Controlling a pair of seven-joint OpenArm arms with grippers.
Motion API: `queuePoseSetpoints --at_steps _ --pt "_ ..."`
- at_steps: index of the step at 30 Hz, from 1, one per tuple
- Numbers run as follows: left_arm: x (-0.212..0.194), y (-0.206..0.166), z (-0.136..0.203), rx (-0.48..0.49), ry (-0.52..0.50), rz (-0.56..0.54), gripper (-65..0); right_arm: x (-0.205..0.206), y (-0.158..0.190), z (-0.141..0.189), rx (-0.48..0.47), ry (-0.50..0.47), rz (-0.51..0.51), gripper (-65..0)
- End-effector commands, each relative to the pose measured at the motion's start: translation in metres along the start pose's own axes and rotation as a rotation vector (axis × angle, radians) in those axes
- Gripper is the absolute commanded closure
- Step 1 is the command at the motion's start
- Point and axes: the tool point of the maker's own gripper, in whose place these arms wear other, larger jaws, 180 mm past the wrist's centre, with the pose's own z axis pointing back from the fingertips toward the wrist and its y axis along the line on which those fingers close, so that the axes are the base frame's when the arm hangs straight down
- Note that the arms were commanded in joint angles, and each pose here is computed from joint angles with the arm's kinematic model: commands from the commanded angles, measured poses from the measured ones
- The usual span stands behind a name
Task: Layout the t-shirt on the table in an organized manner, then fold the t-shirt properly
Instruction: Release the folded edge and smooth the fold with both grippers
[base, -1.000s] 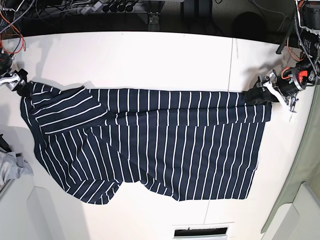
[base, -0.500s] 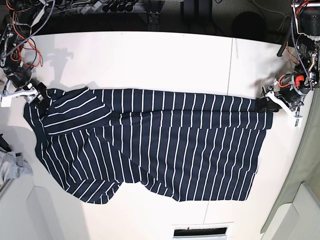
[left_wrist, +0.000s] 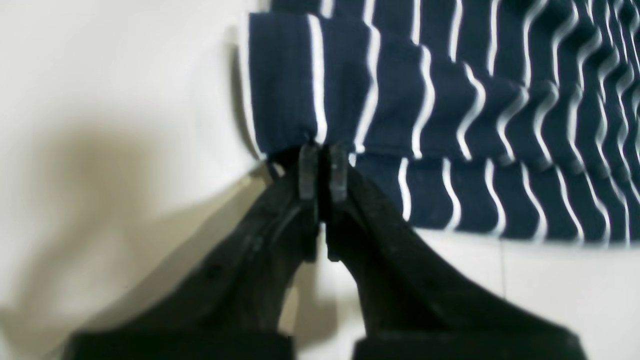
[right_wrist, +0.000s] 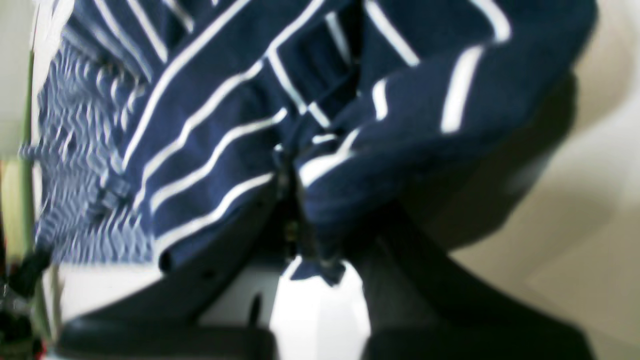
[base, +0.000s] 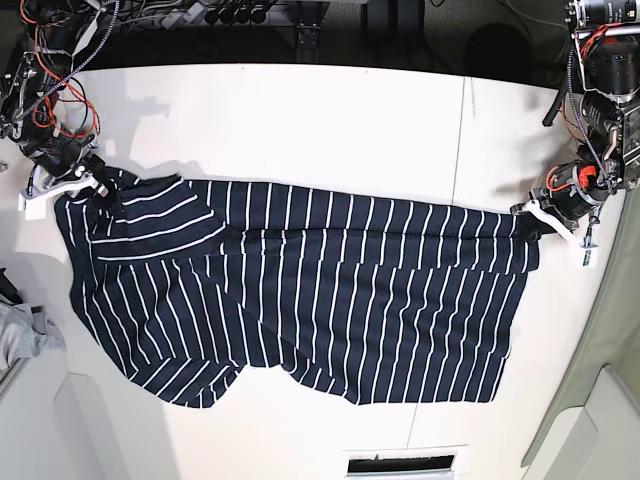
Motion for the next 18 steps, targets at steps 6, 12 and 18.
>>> queuePoseSetpoints --at_steps 6,12,18 --pt "-0.001 -0.012 0.037 -0.072 -0.005 -0.089 0.0 0.007 -0.008 0.046 -0.009 -0.021 0.087 0.0" --pt "-0.028 -0.018 0.074 -0.051 0.031 -0.164 0.0 -0.007 -0.025 0.087 -0.082 0.012 0.185 0.0" --pt "-0.050 -0.008 0.107 -0.007 0.056 -0.169 0.0 -0.027 -0.040 0.114 -0.136 0.073 0.231 0.0"
